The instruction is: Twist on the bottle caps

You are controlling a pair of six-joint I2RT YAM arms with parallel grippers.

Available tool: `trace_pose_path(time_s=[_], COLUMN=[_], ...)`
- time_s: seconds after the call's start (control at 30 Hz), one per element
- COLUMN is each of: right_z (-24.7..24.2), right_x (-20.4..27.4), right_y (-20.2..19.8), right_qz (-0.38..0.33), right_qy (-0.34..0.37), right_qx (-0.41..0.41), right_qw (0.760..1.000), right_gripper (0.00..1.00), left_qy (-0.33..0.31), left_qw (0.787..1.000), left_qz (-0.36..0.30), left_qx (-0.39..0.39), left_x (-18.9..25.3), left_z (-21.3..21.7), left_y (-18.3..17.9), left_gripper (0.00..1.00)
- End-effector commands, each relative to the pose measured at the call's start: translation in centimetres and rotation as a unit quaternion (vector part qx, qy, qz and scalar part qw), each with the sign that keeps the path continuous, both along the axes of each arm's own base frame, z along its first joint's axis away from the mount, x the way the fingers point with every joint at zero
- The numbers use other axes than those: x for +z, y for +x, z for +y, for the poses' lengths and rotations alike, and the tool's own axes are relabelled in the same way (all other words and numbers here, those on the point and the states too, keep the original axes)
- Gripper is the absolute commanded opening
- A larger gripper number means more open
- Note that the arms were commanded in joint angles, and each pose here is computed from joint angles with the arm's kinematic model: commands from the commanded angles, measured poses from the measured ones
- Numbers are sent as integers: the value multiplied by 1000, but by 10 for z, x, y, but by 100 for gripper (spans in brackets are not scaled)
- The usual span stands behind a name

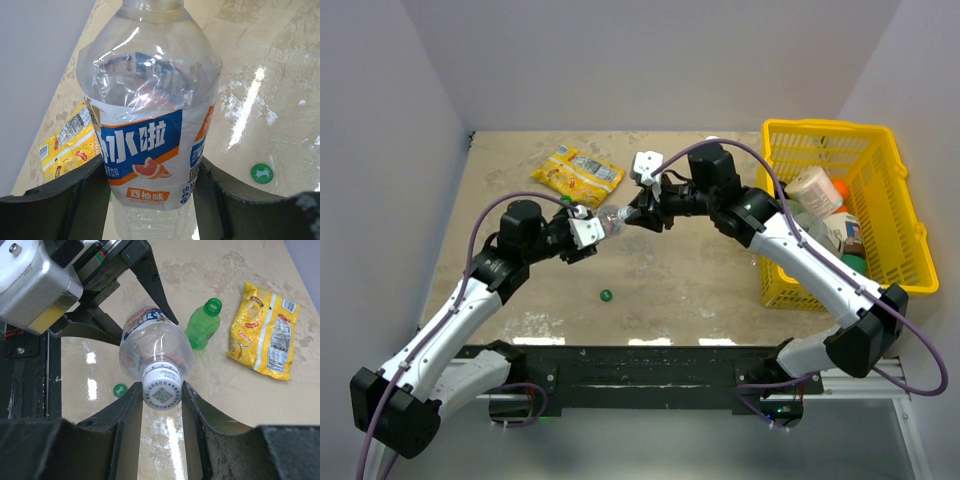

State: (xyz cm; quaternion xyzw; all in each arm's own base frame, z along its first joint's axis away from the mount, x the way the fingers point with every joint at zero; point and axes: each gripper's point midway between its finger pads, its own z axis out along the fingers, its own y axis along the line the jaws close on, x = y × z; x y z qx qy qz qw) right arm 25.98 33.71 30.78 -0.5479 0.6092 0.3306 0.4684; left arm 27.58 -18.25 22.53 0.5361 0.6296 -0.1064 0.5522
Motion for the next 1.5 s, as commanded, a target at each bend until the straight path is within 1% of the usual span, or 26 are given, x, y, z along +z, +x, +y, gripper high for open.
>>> trace_pose_path(time_s=[0.0, 0.03, 0.1, 0.3, 0.43, 0.57, 0.6, 0.73, 0.83, 0.9, 0.97, 1.03, 1.13, 1.17, 1.23, 1.37, 1.47], right_z=[2, 3, 4, 13, 19, 23, 24, 24, 28, 30, 32, 33, 31, 29, 25, 17, 12], right_x=[-34, -32, -35, -46, -46, -38, -36, -31, -31, -27, -21, -18, -16, -18, -18, -22, -18], right_y=[-22, -22, -23, -24, -18, -4, -2, 6, 8, 8, 8, 7, 11, 11, 16, 25, 33], right_qz=[48, 39, 44, 130, 161, 185, 204, 229, 262, 287, 295, 318, 344, 356, 380, 423, 436], right_qy=[-33, -31, -34, -15, -8, 9, 16, 26, 36, 50, 59, 67, 75, 77, 88, 108, 122], right_qx=[21, 24, 26, -5, -26, -61, -77, -98, -97, -93, -85, -77, -68, -65, -57, -41, -31], right_qw=[998, 998, 998, 991, 987, 981, 976, 968, 960, 952, 950, 942, 934, 929, 919, 899, 891], right_gripper=[27, 27, 27, 26, 26, 24, 23, 23, 23, 23, 23, 23, 20, 18, 18, 14, 13], left_qy=[-123, -127, -130, -116, -89, -79, -79, -67, -51, -46, -34, -14, 14, 15, 34, 51, 61], left_qw=[977, 977, 975, 962, 951, 938, 936, 924, 915, 909, 901, 895, 884, 882, 879, 879, 880], left_qz=[-165, -164, -171, -246, -296, -338, -344, -377, -401, -415, -431, -444, -465, -469, -473, -470, -466], left_qx=[-52, -55, -49, -34, -14, 11, 11, 16, 9, 17, 27, 30, 40, 51, 53, 64, 73], left_x=[124, 124, 126, 143, 154, 166, 166, 171, 170, 169, 169, 167, 164, 164, 160, 155, 152], left_z=[-34, -36, -38, -36, -33, -26, -26, -23, -25, -26, -26, -26, -27, -26, -27, -26, -23], left_y=[12, 11, 11, 16, 23, 27, 24, 20, 15, 15, 16, 17, 18, 19, 21, 24, 27], left_gripper=[0, 0, 0, 0, 0, 0, 0, 0, 0, 0, 0, 0, 0, 0, 0, 0, 0])
